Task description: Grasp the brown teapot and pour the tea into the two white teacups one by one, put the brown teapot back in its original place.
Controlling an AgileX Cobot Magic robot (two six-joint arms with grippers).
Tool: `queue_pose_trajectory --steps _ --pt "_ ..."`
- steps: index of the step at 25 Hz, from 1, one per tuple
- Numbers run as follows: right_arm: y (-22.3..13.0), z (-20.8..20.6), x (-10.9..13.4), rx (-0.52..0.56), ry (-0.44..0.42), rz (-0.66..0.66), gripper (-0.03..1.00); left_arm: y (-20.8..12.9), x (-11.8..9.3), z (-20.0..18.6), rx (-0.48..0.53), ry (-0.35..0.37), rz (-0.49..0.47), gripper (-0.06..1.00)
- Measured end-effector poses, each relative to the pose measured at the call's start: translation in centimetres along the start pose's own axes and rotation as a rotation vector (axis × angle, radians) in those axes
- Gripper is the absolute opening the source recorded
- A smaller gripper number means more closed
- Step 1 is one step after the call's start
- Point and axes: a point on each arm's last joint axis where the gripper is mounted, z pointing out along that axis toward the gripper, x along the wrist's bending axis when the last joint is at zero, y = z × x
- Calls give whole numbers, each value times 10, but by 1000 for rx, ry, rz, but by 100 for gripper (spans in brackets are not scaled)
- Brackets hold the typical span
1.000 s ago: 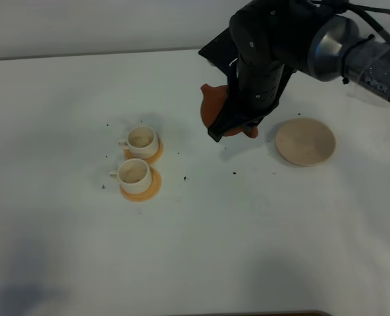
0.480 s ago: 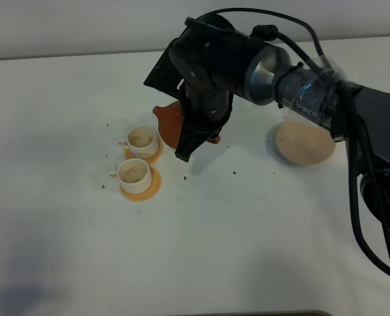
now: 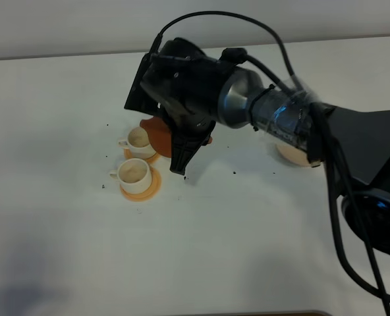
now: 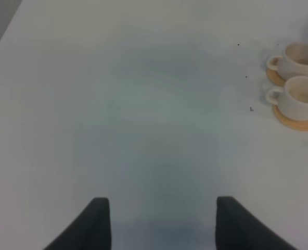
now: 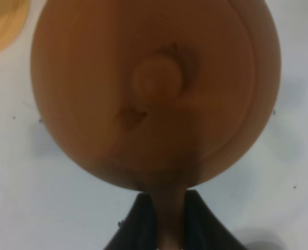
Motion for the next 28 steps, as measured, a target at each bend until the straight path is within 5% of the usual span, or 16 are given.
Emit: queue_pose_trajectory --steps 28 --pt "14 8 17 93 -236 -234 9 0 0 0 0 0 0 45"
